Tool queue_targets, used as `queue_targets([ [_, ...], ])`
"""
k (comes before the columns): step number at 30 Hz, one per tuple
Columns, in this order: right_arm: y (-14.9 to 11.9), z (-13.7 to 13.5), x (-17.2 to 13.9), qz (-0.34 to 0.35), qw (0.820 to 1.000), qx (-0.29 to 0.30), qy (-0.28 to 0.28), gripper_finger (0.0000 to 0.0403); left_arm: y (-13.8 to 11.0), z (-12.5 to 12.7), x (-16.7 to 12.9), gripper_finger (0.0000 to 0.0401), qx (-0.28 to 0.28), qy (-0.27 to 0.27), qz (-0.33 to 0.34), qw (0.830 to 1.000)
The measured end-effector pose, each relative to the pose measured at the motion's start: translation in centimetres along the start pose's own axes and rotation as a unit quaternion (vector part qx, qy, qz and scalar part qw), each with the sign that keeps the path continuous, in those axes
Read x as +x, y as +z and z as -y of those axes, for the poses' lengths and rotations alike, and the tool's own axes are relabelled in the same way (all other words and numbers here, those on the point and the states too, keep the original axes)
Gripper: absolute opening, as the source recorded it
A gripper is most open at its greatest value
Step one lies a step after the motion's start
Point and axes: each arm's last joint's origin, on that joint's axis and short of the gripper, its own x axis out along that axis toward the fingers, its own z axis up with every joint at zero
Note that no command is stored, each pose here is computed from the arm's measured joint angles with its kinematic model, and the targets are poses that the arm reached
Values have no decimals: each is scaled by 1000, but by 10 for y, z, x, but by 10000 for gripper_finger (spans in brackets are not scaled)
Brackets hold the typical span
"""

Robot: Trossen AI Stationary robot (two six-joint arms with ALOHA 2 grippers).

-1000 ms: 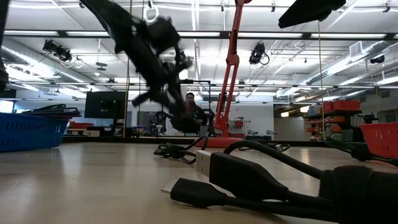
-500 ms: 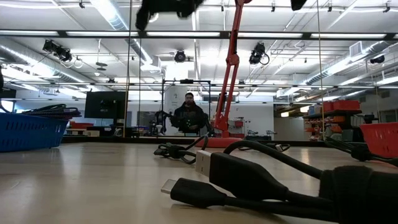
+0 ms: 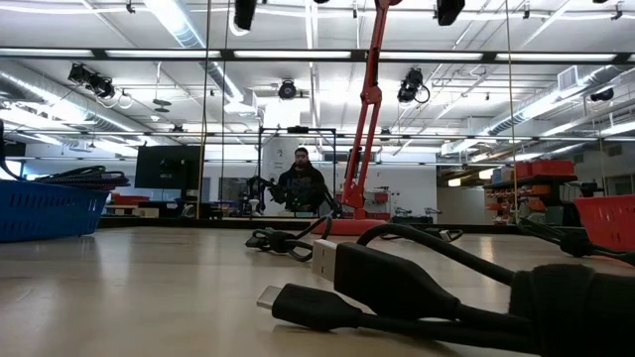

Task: Pick & Place USB Port
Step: Put the black charger cable into the red bin

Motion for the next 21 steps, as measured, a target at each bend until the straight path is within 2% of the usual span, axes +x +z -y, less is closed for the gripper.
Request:
queue_targets([
  [8,-2,1,7,16,1000,0,19,110,-13,-2,21,89,-11,-37,9,999],
  [21,-1,3,7,18,1000,4,19,110,-20,0,30,89,-19,-58,27,998],
])
